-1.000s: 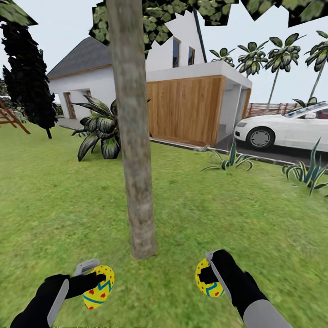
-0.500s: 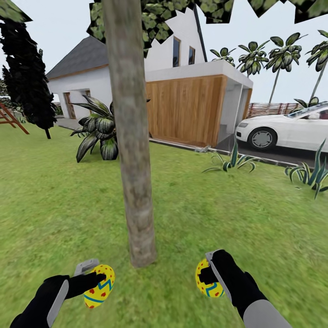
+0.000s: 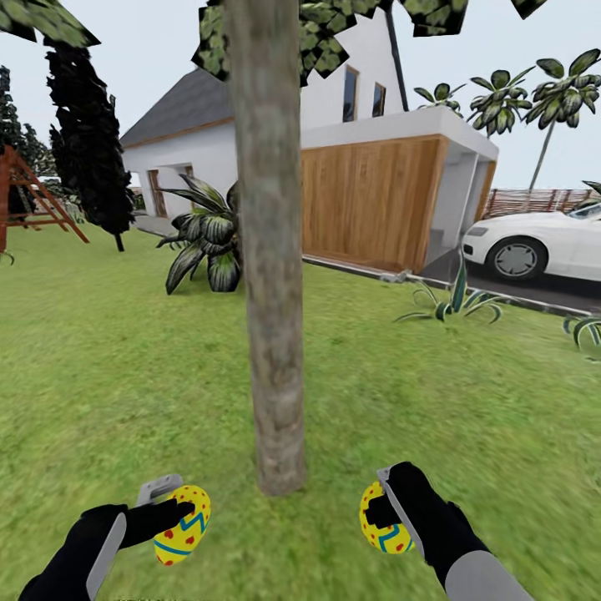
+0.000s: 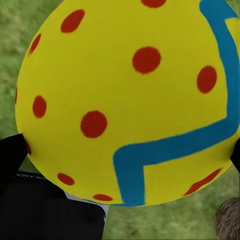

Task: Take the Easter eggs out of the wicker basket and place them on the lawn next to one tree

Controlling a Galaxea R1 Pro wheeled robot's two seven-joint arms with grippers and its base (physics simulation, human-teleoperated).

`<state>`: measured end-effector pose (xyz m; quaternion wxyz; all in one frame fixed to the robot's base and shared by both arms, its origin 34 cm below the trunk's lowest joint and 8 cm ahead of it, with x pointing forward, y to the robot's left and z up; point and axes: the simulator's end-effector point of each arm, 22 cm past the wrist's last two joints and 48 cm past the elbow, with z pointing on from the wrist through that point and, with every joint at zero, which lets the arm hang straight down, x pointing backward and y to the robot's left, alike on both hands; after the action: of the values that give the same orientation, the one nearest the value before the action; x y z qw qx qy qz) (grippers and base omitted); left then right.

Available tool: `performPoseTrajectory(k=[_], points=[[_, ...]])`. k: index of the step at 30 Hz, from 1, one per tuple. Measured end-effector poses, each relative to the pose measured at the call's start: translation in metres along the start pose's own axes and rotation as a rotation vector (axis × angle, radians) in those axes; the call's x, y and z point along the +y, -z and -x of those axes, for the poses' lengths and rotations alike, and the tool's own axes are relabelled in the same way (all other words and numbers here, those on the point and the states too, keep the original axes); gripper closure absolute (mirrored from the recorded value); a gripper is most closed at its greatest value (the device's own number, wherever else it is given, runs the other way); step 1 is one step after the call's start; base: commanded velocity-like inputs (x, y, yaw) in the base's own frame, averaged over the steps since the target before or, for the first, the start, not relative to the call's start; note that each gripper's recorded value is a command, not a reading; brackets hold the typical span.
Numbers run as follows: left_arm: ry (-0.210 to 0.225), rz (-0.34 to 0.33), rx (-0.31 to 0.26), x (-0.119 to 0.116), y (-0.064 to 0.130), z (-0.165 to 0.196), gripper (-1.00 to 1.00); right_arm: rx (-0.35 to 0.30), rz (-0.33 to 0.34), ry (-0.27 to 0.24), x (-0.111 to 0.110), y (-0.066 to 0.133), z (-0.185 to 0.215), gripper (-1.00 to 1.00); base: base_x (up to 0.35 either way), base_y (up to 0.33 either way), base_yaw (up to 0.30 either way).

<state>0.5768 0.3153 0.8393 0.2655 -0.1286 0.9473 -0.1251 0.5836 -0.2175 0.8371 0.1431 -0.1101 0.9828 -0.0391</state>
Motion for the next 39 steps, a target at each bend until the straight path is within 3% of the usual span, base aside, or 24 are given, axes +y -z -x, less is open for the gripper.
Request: performPoseTrajectory(k=[4, 9, 15, 19, 36, 39], points=[[0.000, 0.003, -0.002, 0.001, 0.000, 0.001, 1.00, 0.001, 0.000, -0.001, 0.000, 0.000, 0.000, 1.00, 0.124, 0.172, 0.233], [0.050, 0.043, -0.020, 0.029, 0.008, 0.008, 1.00, 0.002, 0.000, -0.012, -0.004, -0.001, -0.001, 1.00, 0.007, 0.009, 0.020], [0.037, 0.088, -0.056, 0.059, 0.023, 0.028, 1.00, 0.007, -0.017, -0.052, -0.027, -0.002, -0.005, 1.00, 0.000, 0.000, 0.000], [0.048, 0.117, -0.071, 0.086, 0.035, 0.039, 1.00, 0.006, -0.017, -0.056, -0.029, -0.002, -0.006, 1.00, 0.000, 0.000, 0.000], [0.065, 0.109, -0.050, 0.086, 0.021, 0.034, 1.00, 0.009, -0.033, -0.057, -0.040, -0.016, -0.004, 1.00, 0.000, 0.000, 0.000], [0.064, 0.107, -0.048, 0.085, 0.018, 0.033, 1.00, 0.014, -0.052, -0.064, -0.056, -0.019, -0.008, 1.00, 0.000, 0.000, 0.000]])
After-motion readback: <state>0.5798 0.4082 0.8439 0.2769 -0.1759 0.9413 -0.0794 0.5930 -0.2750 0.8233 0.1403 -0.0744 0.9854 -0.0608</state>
